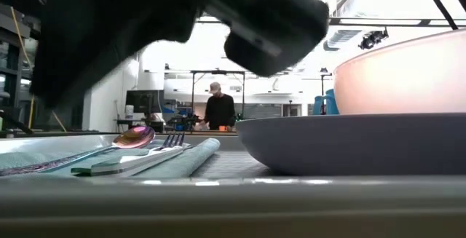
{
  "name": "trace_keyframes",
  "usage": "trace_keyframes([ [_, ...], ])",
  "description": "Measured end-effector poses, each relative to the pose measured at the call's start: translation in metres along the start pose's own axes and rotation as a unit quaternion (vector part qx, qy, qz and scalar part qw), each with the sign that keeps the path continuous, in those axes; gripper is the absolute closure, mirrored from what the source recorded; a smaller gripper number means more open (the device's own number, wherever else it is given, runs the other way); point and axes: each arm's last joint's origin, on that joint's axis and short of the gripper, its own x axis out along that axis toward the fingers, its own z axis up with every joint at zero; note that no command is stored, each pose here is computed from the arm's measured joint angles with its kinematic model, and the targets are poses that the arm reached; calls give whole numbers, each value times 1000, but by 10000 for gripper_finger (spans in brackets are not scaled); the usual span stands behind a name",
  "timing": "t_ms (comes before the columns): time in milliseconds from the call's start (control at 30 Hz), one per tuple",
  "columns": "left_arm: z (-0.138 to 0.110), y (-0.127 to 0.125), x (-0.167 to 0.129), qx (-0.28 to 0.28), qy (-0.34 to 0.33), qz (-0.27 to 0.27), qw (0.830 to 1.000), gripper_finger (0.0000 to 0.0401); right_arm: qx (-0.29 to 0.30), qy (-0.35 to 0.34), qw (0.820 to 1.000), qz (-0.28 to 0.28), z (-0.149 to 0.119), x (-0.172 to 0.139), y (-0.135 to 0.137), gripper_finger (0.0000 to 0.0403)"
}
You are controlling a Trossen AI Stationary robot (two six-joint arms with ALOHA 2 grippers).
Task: Set up tray
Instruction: Return to Home Position
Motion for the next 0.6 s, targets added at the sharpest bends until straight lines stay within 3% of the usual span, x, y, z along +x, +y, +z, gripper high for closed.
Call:
trace_keyframes([
  [167, 0, 0, 0, 0, 0, 0, 1000, 345, -23, -34, 999, 22, -8, -18, 11, 403],
  [333, 1, 0, 0, -1, -6, 7, 1000, 345, -67, -137, 987, 54, -14, -64, 17, 403],
  [467, 4, 1, 0, -6, -24, 21, 999, 345, -154, -229, 960, 38, -18, -119, 16, 403],
  [600, 9, 1, -1, -17, -55, 43, 997, 345, -225, -298, 928, -21, -19, -178, 1, 403],
])
